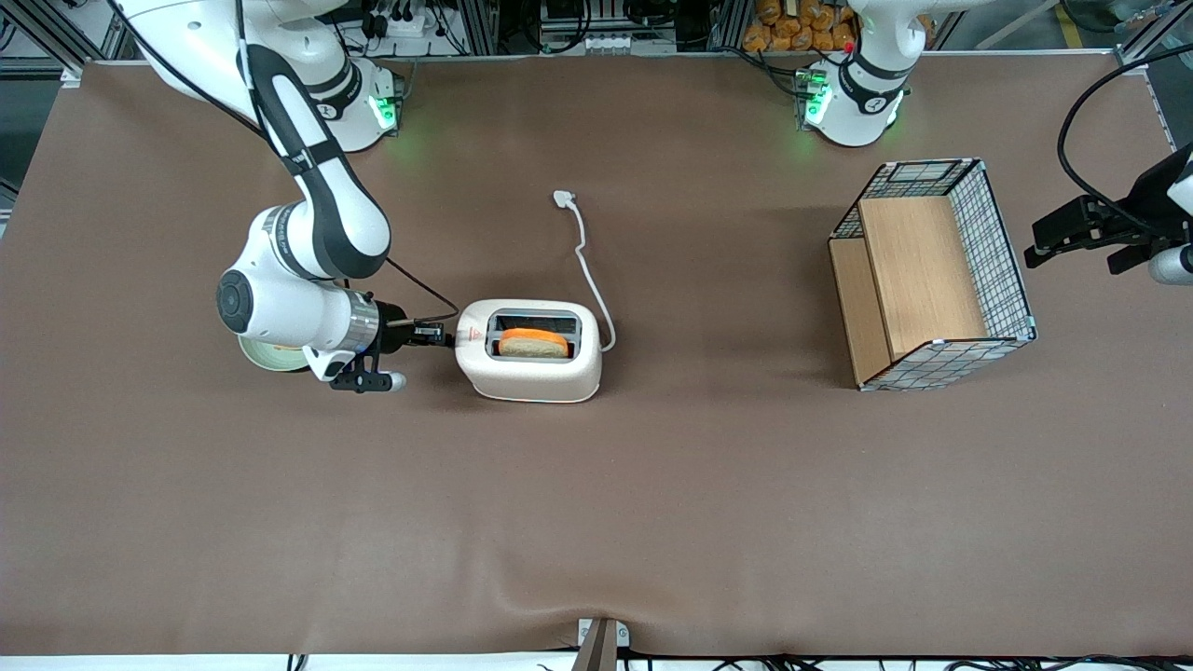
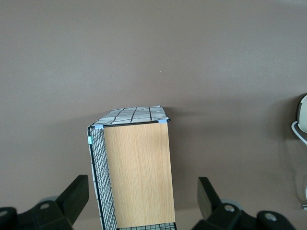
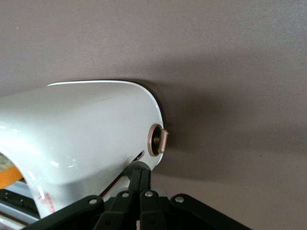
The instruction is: Press toaster button with right arm
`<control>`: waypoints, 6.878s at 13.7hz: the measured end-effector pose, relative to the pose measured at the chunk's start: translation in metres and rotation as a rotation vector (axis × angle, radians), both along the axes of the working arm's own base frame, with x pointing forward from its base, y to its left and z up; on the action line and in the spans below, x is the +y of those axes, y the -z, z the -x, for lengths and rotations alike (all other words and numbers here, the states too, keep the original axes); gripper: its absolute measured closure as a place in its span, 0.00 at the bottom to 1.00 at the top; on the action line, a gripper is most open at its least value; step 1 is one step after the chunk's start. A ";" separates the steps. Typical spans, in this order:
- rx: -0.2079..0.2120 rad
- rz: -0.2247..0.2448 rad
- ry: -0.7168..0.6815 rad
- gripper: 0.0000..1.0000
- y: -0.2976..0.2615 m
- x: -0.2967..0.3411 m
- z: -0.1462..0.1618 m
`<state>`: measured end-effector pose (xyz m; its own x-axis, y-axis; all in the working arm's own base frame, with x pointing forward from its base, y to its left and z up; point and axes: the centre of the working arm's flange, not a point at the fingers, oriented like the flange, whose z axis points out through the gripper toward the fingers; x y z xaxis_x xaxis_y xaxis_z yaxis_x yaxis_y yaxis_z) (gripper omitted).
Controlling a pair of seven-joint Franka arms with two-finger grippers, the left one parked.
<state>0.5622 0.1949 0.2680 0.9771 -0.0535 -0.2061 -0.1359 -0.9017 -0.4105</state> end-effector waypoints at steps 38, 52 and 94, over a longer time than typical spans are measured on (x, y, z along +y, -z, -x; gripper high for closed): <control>-0.026 -0.018 0.013 0.99 0.026 -0.001 0.004; -0.026 -0.021 0.016 0.99 0.026 -0.001 0.004; -0.138 0.326 -0.138 0.00 -0.409 -0.207 0.012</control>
<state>0.5498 -0.0123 0.6770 0.9970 0.0392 -0.0661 0.0322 -0.9940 -0.1049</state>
